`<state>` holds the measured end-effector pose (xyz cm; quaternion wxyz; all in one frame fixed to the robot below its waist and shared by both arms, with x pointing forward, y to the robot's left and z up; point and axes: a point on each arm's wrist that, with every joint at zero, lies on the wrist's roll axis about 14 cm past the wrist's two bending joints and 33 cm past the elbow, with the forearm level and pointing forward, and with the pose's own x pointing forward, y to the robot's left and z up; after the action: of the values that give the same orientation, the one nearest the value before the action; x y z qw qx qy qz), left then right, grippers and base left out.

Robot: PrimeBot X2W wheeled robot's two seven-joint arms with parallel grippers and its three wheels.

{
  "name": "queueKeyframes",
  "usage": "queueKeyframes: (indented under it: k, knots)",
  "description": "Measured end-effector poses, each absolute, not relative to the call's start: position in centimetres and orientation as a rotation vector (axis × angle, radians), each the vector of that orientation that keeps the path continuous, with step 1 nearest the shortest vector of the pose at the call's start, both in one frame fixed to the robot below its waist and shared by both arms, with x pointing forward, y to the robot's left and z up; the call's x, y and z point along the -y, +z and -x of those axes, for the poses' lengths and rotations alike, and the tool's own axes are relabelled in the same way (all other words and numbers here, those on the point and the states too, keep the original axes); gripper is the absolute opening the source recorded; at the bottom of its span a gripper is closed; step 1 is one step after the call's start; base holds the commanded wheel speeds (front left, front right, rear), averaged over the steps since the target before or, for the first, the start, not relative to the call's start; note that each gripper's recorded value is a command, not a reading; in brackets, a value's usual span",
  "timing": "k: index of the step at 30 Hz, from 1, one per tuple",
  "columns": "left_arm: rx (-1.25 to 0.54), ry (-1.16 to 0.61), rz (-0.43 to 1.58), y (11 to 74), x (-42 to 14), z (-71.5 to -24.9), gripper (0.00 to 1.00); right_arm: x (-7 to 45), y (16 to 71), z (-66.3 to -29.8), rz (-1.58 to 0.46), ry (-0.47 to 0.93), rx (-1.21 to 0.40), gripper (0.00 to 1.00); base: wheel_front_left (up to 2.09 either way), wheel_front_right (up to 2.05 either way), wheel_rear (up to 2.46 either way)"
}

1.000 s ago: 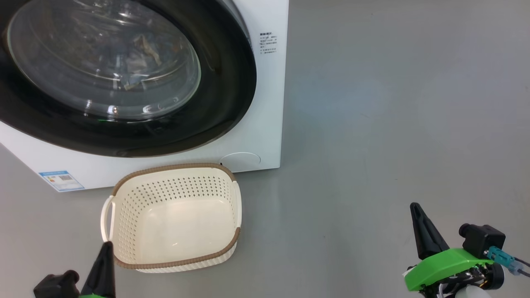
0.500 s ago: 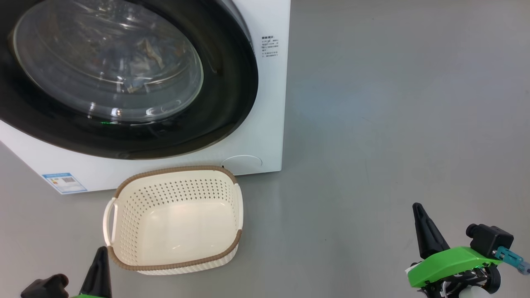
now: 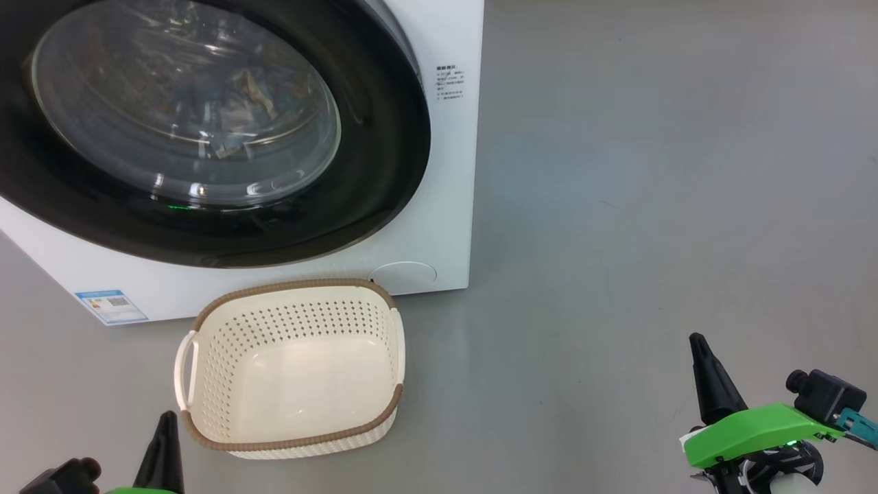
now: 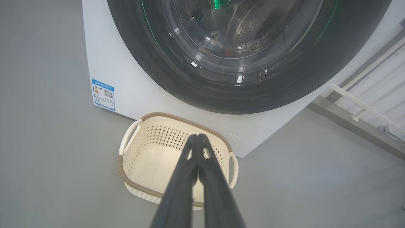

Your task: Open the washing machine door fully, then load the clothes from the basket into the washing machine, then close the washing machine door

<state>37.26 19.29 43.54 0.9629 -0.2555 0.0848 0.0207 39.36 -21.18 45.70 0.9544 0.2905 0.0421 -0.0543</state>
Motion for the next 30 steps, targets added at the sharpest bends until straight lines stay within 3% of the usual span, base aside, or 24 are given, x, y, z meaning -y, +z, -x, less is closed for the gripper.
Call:
queueKeyframes:
  k: [30]
  knots:
    - [-0.169, 0.097, 0.851, 44.18, -19.49, -37.09, 0.0, 21.4, 46.34, -39.01, -0.902, -0.139, -0.077, 0.0, 0.0, 0.0, 0.0]
